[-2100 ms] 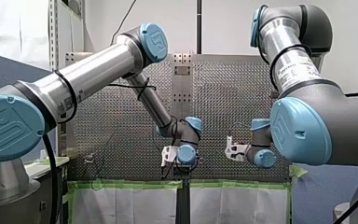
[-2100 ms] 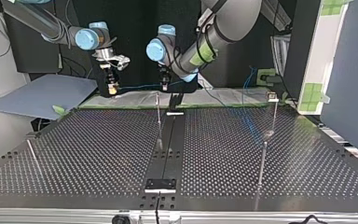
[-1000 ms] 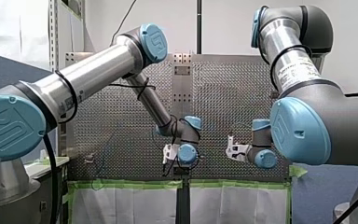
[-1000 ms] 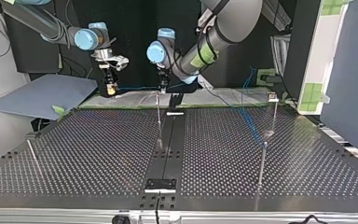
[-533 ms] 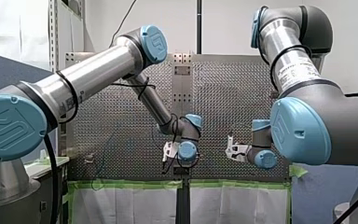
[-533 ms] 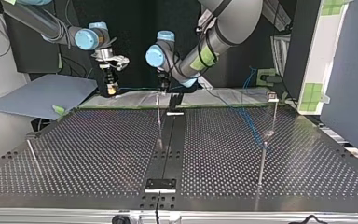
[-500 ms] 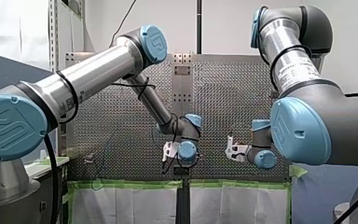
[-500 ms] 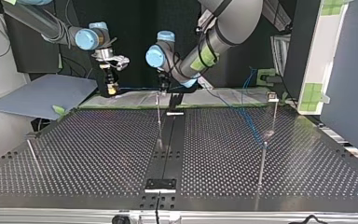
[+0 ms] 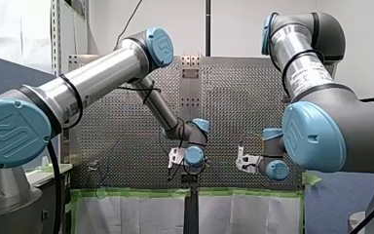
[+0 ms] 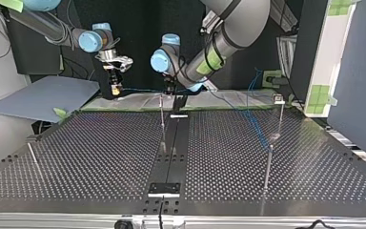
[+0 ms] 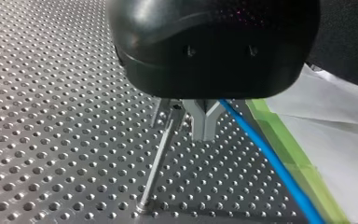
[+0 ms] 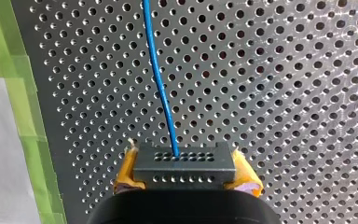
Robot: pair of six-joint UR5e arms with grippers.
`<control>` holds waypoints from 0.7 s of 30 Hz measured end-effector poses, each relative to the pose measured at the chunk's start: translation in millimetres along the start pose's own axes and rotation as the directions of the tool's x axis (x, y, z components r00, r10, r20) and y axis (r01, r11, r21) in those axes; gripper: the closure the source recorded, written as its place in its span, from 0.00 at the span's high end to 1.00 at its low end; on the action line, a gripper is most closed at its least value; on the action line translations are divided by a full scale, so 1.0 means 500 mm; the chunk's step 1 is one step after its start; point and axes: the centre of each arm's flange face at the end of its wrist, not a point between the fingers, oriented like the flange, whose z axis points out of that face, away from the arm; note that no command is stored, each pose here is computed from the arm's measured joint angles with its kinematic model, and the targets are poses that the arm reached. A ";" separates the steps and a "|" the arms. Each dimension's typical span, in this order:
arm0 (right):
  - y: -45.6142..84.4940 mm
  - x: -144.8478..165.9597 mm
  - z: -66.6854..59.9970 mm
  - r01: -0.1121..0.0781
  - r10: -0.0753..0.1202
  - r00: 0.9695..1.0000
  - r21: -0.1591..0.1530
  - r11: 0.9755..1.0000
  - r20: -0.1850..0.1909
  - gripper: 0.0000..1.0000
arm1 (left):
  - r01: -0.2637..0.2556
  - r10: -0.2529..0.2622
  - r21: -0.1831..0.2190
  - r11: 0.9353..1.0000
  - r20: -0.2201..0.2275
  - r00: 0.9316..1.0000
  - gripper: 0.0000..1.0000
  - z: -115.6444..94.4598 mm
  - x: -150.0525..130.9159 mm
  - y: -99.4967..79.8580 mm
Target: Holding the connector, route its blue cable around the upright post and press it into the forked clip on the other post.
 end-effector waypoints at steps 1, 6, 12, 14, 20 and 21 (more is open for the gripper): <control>0.000 0.000 0.000 0.000 0.000 1.000 0.000 1.000 0.000 0.00 | -0.001 0.001 -0.001 1.000 -0.003 1.000 0.00 0.002 0.004 0.000; 0.000 0.001 0.001 -0.001 0.001 1.000 0.000 1.000 -0.004 0.00 | -0.001 0.001 -0.003 1.000 -0.023 1.000 0.00 0.015 0.028 0.001; 0.002 0.002 0.003 -0.002 0.002 1.000 -0.001 1.000 -0.007 0.00 | 0.016 -0.016 -0.004 1.000 -0.026 1.000 0.00 0.029 0.015 0.002; 0.003 0.003 0.004 -0.002 0.002 1.000 -0.002 1.000 -0.008 0.00 | 0.019 -0.019 -0.004 1.000 -0.025 1.000 0.00 0.033 0.011 0.002; 0.004 0.004 0.006 -0.002 0.002 1.000 -0.002 1.000 -0.011 0.00 | 0.023 -0.024 -0.002 1.000 -0.022 0.999 0.00 0.039 0.006 0.004; 0.004 0.004 0.006 -0.002 0.002 1.000 -0.002 1.000 -0.011 0.00 | 0.023 -0.023 -0.003 1.000 -0.023 0.999 0.00 0.040 0.006 0.005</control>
